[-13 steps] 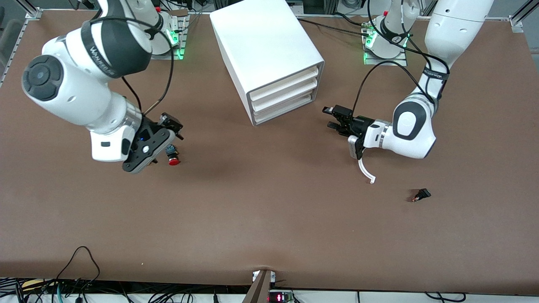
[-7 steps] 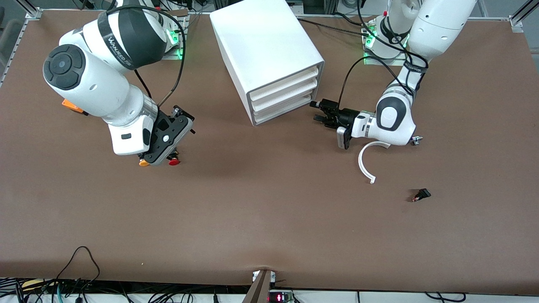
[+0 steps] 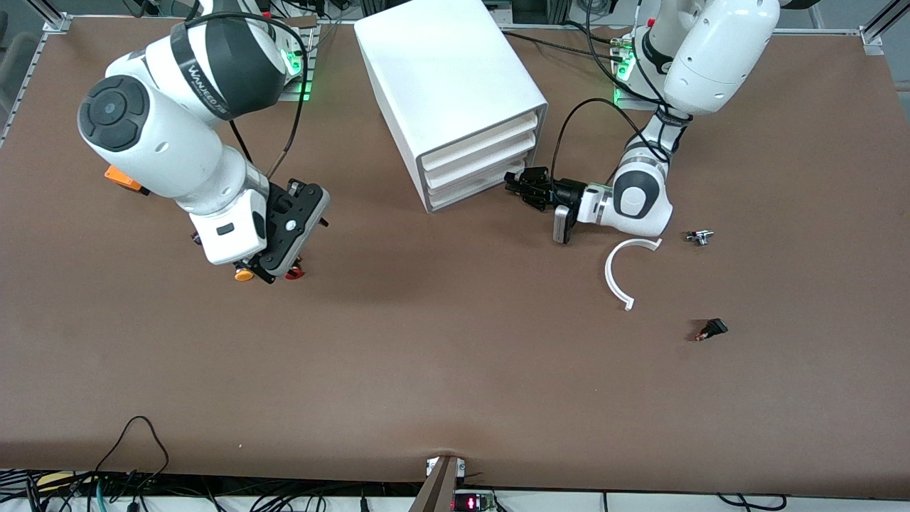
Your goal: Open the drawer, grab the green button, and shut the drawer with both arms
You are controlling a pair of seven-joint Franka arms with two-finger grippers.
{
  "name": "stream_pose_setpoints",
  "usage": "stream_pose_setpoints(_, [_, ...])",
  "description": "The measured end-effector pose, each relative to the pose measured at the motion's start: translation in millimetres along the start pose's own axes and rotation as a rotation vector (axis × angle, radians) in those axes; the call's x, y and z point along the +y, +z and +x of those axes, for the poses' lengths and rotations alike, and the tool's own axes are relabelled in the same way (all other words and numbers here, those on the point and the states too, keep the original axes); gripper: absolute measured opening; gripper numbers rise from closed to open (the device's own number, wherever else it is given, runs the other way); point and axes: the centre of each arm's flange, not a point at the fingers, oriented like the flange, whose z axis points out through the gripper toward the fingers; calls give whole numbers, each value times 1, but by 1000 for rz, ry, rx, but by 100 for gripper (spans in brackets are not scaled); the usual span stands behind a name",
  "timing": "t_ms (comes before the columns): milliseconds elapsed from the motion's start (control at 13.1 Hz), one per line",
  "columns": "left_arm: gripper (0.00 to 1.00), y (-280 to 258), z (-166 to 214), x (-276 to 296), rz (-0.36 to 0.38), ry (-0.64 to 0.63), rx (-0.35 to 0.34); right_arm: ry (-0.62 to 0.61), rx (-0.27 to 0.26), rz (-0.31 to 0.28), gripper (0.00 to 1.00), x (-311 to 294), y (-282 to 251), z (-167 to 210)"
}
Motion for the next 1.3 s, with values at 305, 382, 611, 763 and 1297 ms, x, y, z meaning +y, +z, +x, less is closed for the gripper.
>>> stream_pose_setpoints(305, [35,10,-2,6,-64,-12,14,-45,-5,10,100,-24,8,19])
stream_pose_setpoints(382, [35,11,-6,6,-73,-15,12,-61,-10,11,100,-31,11,25])
stream_pose_setpoints(611, [35,14,-16,3,-80,-31,10,-114,-42,-18,100,-47,30,42])
stream_pose_setpoints(763, [35,17,-19,2,-85,-38,16,-128,-55,-30,100,-47,51,48])
stream_pose_setpoints(1297, [25,32,-25,0,-105,-49,-3,-198,-47,-67,100,-65,72,70])
